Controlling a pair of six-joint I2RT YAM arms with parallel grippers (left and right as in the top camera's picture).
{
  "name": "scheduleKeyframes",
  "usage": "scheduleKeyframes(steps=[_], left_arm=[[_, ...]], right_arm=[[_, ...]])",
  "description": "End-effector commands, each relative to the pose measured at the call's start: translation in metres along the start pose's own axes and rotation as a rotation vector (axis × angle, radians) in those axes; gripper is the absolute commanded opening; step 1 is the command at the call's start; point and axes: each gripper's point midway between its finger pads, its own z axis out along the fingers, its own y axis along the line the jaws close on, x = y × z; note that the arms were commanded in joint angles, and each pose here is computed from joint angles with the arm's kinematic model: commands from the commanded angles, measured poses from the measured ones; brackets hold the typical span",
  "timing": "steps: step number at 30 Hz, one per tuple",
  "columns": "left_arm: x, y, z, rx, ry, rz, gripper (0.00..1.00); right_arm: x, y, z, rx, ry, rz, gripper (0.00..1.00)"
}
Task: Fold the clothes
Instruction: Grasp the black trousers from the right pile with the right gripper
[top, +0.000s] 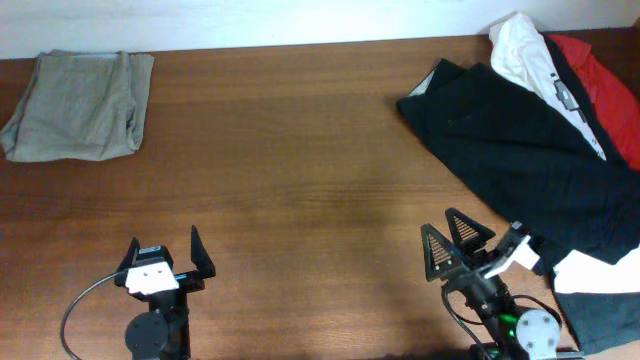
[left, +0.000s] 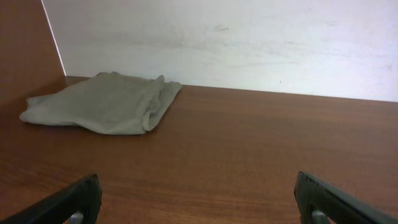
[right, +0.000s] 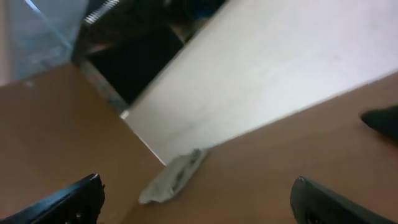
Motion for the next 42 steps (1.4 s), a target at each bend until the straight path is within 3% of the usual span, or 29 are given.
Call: scheduleKeyframes(steps=[1, 6, 8, 11, 14, 20, 26, 27, 28, 30, 32, 35, 38, 42], left_arm=[[0.000, -0.001, 0.000, 0.009, -0.003, 0.023, 0.99], [0.000, -0.001, 0.000, 0.009, -0.003, 0.023, 0.99], [0.000, -0.001, 0.000, 0.009, -0.003, 0.022, 0.99], [0.000, -0.001, 0.000, 0.009, -0.003, 0.022, 0.99], [0.000, -0.001, 0.000, 0.009, -0.003, 0.023, 0.99], [0.000, -0.001, 0.000, 0.009, -0.003, 0.022, 0.99], [0.000, -0.001, 0.000, 0.009, -0.003, 0.022, 0.99], [0.000, -0.001, 0.000, 0.009, -0.003, 0.023, 0.99], [0.000, -0.001, 0.000, 0.009, -0.003, 0.023, 0.99], [0.000, -0.001, 0.000, 0.009, -0.003, 0.023, 0.99], [0.000, -0.001, 0.000, 0.009, -0.003, 0.023, 0.99], [0.000, -0.001, 0.000, 0.009, -0.003, 0.022, 0.99], [0.000, -0.001, 0.000, 0.009, -0.003, 0.023, 0.99], [0.000, -0.001, 0.000, 0.009, -0.003, 0.022, 0.99]], right_arm=[[-0.011, 0.007, 0.001, -0.004, -0.023, -0.023, 0.99], [-0.060, 0.012, 0.041, 0.134, 0.023, -0.255, 0.99], [-0.070, -0.002, 0.078, 0.229, 0.182, -0.333, 0.99], [-0.078, -0.056, 0.134, 0.463, 0.463, -0.376, 0.99], [-0.091, -0.126, 0.171, 0.748, 0.584, -0.401, 0.99], [-0.015, -0.259, 0.192, 0.903, 0.888, -0.612, 1.00], [0.072, -0.300, 0.185, 0.886, 1.083, -0.644, 0.99], [0.077, -0.302, 0.184, 0.884, 1.092, -0.644, 0.88], [0.078, -0.302, 0.185, 0.883, 1.090, -0.645, 0.69], [0.077, -0.302, 0.186, 0.882, 1.085, -0.645, 0.54], [0.071, -0.299, 0.190, 0.904, 1.059, -0.610, 0.29], [0.042, -0.259, 0.219, 0.901, 1.038, -0.571, 0.06], [0.050, -0.185, 0.259, 0.767, 1.057, -0.628, 0.04], [0.135, -0.076, 0.294, 0.495, 1.074, -0.648, 0.04]])
